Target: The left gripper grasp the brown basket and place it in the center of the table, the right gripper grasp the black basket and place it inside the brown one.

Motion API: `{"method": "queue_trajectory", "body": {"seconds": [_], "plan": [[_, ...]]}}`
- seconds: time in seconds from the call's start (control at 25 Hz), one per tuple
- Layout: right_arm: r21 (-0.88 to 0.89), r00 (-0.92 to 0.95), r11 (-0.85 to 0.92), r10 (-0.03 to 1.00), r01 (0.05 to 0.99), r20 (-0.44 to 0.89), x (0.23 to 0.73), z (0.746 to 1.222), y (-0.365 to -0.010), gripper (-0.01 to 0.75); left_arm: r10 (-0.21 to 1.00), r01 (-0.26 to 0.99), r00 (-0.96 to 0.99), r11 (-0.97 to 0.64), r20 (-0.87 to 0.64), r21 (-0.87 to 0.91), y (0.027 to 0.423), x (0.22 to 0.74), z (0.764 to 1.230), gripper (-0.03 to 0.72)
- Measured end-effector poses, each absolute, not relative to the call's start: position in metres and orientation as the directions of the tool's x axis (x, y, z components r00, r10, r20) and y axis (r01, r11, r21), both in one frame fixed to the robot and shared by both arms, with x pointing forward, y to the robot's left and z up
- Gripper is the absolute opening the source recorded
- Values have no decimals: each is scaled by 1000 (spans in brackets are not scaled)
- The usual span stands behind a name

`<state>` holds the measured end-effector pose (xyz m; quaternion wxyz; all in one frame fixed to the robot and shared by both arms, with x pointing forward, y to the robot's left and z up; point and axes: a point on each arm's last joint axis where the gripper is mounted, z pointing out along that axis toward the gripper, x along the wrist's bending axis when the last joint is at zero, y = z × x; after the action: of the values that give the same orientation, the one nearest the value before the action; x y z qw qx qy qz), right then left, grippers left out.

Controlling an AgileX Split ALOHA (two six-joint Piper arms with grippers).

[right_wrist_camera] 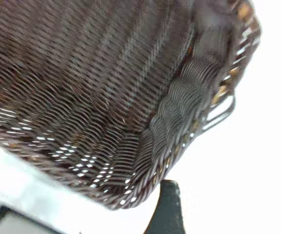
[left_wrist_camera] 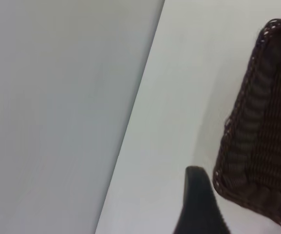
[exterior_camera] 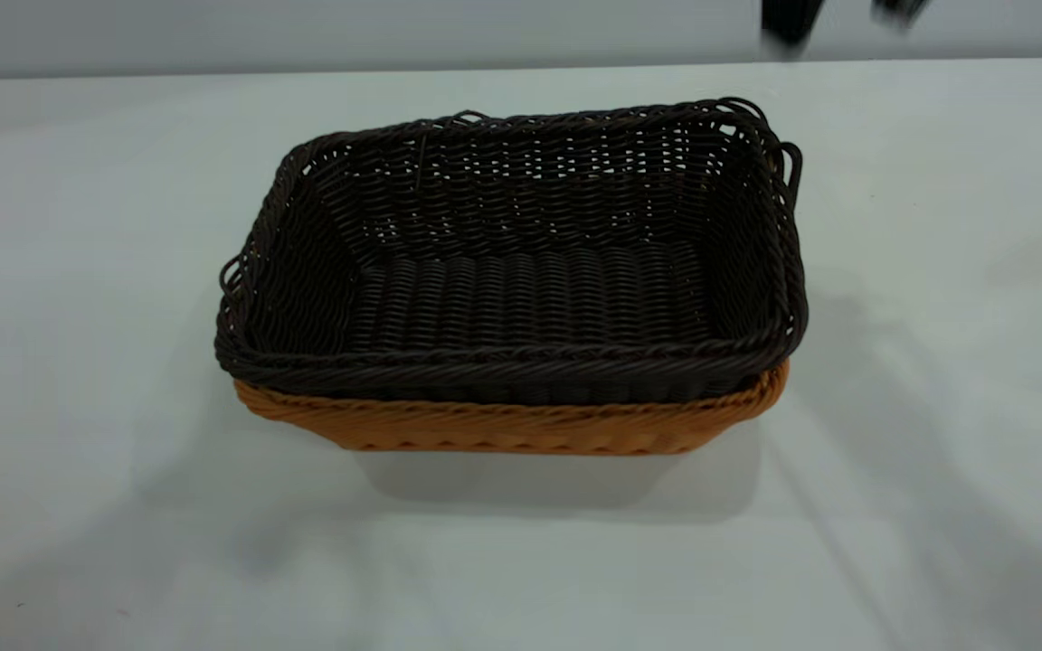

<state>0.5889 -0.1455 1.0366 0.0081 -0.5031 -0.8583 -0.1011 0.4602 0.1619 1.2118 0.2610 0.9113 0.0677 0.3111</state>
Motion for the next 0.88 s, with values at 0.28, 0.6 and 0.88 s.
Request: {"method": "queue_trajectory", "body": {"seconds": [0.28, 0.6, 0.88], "plan": [[505, -472, 367, 877, 781, 93, 508, 1174, -177, 573, 505, 215, 719, -815, 478, 538, 222, 389, 1244, 432], [744, -482, 279, 873, 608, 67, 399, 1250, -221, 573, 819, 399, 473, -529, 326, 749, 262, 342, 1262, 432], [704, -457, 302, 889, 643, 36, 331, 1192, -253, 573, 845, 531, 469, -502, 256, 682, 267, 333, 1208, 432]]}}
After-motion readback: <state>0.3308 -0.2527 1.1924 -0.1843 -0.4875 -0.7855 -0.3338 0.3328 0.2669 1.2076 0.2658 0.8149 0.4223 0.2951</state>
